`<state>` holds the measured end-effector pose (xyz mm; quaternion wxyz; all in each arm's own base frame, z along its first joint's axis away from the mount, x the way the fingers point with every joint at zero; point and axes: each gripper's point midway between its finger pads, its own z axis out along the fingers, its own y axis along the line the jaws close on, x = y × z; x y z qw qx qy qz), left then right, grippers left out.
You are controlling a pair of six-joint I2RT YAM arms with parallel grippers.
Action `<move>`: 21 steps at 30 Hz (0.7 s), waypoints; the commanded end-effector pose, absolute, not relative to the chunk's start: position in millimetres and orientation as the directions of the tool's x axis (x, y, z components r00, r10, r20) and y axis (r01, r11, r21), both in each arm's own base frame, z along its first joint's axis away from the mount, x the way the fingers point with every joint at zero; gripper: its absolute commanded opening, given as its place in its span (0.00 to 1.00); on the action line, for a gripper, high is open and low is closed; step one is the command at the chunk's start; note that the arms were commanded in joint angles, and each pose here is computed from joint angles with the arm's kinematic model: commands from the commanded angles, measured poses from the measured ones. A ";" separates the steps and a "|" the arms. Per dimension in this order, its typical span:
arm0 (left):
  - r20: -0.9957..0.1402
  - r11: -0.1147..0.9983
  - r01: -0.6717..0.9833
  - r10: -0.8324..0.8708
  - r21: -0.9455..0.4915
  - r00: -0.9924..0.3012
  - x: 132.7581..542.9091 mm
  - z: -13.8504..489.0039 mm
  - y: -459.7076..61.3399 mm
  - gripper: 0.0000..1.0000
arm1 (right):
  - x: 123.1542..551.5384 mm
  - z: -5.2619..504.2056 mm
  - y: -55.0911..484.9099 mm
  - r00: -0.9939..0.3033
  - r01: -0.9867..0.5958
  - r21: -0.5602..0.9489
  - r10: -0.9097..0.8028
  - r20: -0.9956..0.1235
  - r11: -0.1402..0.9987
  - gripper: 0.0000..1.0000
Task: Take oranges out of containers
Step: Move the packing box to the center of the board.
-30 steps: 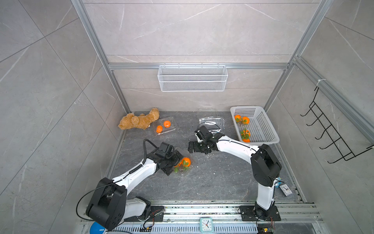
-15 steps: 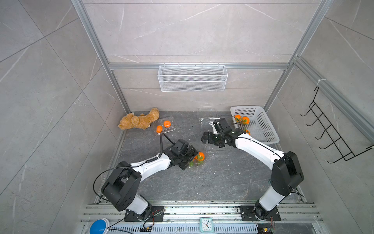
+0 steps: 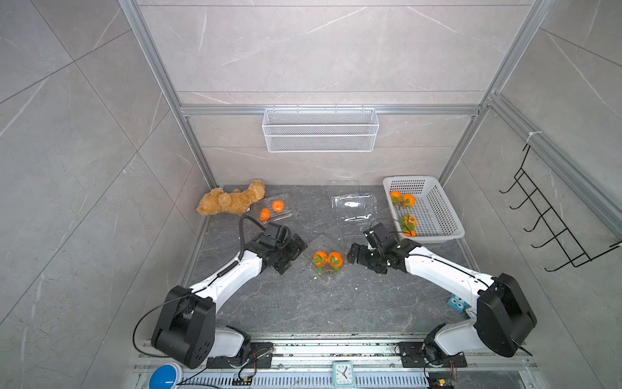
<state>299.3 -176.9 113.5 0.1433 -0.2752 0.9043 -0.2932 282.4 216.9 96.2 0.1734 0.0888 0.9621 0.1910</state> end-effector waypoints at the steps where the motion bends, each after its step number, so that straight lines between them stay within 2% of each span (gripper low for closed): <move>1: -0.118 0.712 -0.355 -0.522 -0.605 -0.845 289.0 116.5 -160.0 1.00 | 276.3 94.0 243.5 -0.913 0.130 0.469 0.290 -0.288 0.874 1.00; 10: -0.112 0.691 -0.277 -0.461 -0.667 -0.880 332.7 119.1 -183.3 1.00 | 295.7 82.8 300.9 -0.921 0.059 0.542 0.255 -0.294 0.838 1.00; 13: -0.142 0.697 -0.271 -0.474 -0.664 -0.869 332.7 124.1 -172.5 1.00 | 311.7 85.6 320.6 -0.925 0.022 0.544 0.223 -0.307 0.839 1.00; 21: -0.126 0.666 -0.350 -0.556 -0.659 -0.822 322.7 118.0 -118.9 1.00 | 366.5 99.8 385.1 -0.922 -0.105 0.557 0.129 -0.365 0.824 1.00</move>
